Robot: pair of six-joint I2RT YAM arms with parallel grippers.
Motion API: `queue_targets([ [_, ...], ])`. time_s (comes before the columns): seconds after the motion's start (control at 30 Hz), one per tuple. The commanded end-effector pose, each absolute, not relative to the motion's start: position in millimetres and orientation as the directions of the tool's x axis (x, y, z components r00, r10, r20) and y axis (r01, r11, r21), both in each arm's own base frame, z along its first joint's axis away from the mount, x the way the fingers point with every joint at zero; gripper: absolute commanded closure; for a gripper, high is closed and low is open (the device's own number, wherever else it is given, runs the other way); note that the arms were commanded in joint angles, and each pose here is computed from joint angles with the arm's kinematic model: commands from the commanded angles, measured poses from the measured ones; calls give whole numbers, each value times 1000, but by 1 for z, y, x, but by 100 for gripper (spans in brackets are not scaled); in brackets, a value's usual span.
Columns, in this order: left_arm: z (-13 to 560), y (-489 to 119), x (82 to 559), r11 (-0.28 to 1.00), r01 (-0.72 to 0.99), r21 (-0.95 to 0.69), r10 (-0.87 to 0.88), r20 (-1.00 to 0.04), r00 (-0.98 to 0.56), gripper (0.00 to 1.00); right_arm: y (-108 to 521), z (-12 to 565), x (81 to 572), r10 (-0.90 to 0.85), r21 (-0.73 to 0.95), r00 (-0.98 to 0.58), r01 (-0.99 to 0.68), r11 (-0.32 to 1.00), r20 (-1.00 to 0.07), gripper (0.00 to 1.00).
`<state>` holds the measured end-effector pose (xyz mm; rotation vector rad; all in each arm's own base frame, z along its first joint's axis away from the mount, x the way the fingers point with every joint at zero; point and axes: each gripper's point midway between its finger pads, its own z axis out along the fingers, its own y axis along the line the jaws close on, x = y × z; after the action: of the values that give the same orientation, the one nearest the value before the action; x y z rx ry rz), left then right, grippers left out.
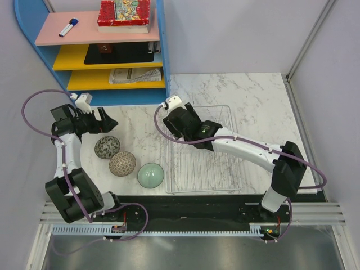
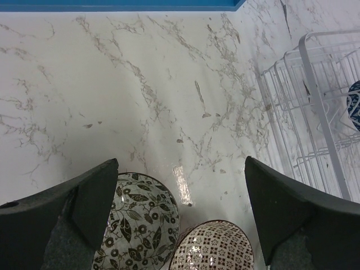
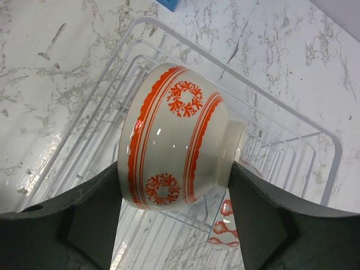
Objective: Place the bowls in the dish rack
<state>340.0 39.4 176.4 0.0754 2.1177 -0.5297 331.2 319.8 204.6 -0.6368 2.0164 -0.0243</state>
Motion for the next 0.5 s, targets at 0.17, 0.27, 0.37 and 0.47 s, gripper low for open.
queue_targets([
  [0.17,180,38,341,894,309,-325,-115,-833,-542,0,327,215,326,-371,-247,-353,-349,904,-859,100],
  [0.27,180,38,341,894,310,-323,-114,-834,-540,0,330,206,319,-365,-227,-371,-366,903,-854,100],
  [0.37,179,39,342,895,308,-324,-115,-833,-540,0,335,198,314,-359,-209,-386,-380,901,-849,100],
  [0.47,178,39,342,893,308,-328,-118,-831,-543,0,341,193,309,-365,-203,-393,-396,896,-844,100],
])
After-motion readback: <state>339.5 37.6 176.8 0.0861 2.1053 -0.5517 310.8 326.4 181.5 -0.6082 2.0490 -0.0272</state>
